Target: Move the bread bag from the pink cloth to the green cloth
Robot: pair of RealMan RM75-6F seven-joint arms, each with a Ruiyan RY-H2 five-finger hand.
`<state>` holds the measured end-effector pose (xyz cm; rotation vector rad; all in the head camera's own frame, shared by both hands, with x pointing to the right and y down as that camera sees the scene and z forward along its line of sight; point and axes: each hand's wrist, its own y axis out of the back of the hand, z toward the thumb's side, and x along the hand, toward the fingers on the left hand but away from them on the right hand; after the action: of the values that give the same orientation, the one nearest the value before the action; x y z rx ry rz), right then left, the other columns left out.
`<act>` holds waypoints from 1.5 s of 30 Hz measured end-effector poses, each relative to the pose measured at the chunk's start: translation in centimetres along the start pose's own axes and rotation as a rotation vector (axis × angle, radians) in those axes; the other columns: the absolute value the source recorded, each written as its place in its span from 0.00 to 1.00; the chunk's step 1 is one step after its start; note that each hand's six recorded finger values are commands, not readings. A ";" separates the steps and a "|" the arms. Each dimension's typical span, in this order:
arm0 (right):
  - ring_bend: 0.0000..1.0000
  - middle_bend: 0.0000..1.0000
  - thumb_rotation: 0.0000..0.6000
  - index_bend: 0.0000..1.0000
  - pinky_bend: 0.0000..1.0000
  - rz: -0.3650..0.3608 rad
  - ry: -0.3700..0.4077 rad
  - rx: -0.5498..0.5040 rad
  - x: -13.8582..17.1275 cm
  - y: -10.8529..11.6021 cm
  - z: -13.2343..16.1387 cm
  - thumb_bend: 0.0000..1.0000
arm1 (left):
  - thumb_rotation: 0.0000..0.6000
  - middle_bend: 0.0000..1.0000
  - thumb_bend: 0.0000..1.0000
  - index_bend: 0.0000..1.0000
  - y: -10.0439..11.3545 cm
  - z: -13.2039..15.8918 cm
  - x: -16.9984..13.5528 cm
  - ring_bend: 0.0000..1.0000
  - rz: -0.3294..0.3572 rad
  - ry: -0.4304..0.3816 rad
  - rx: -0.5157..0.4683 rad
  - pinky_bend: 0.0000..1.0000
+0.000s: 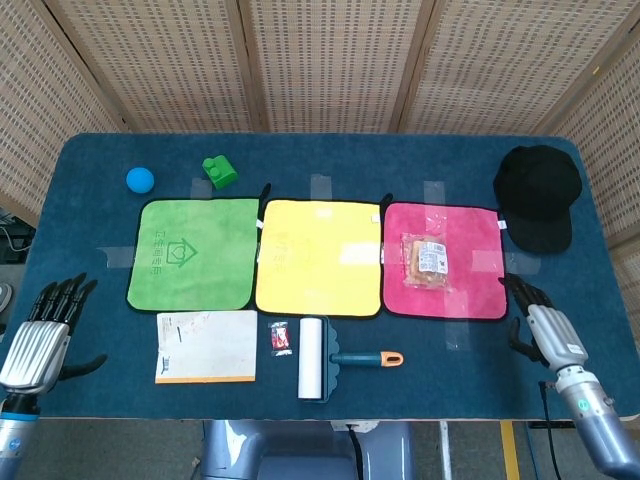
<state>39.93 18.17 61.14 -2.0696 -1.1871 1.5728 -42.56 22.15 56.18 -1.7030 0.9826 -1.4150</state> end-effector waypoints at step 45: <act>0.00 0.00 1.00 0.08 0.15 0.235 -0.030 -0.159 -12.1 -9.8 13.1 1.00 | 1.00 0.00 0.00 0.00 -0.2 -1.2 1.5 0.00 -0.045 0.044 -0.042 0.00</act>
<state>23.06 11.99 70.74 -2.3704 -1.1471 1.6645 -43.54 20.85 57.27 -1.7409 1.0110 -1.4762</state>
